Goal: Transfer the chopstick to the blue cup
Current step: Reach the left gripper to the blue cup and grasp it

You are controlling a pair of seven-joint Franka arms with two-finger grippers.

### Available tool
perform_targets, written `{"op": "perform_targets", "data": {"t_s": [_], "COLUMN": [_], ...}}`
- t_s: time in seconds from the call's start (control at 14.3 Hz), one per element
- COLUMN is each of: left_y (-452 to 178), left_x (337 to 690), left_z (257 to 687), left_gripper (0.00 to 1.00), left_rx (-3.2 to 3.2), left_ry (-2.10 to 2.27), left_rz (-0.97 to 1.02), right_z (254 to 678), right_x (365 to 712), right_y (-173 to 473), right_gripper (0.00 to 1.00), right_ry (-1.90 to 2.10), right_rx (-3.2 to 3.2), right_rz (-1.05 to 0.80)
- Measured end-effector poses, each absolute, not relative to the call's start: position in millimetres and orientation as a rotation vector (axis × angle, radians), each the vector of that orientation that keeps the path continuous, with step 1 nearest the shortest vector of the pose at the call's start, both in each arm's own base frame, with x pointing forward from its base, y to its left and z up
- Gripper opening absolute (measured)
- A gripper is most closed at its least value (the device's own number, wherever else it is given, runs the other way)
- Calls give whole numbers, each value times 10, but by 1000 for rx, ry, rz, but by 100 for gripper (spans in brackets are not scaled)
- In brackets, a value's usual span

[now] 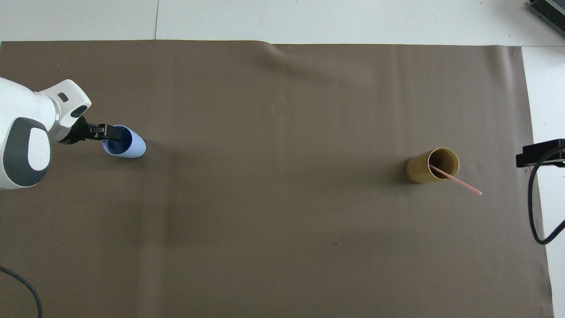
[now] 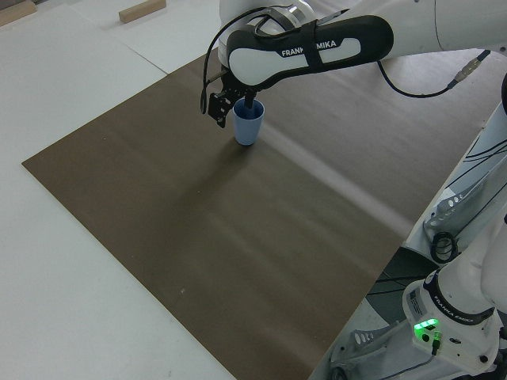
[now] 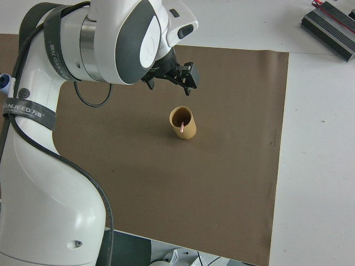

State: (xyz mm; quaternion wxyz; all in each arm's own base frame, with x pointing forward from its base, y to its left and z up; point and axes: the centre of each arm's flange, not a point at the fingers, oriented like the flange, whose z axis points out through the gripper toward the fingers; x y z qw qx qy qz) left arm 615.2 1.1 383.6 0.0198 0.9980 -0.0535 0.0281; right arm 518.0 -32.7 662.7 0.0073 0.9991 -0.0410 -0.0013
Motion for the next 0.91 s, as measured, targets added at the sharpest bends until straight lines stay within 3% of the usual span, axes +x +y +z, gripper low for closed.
{"op": "perform_targets", "data": {"t_s": [0.14, 0.21, 0.49, 0.7, 0.91], "left_y": [12, 12, 7, -4, -29], "left_x": [6126, 6126, 6125, 6123, 6125], "left_z": [3756, 3752, 3747, 3746, 3762], "left_gripper": [96, 89, 39, 7, 4], "left_rx": [3097, 3097, 3088, 3083, 3082], "left_ry": [-164, -164, -153, -150, -155], "left_rz": [93, 96, 99, 99, 101], "right_z": [6627, 6627, 6627, 6627, 6627], "right_x": [5180, 5180, 5180, 5180, 5180], "right_y": [-327, -327, -327, -327, -327], "right_gripper": [100, 100, 100, 100, 100], "right_ry": [-128, -128, -128, -128, -128], "right_rx": [3124, 3124, 3124, 3124, 3124], "right_rz": [-4, -4, -4, -4, -4]}}
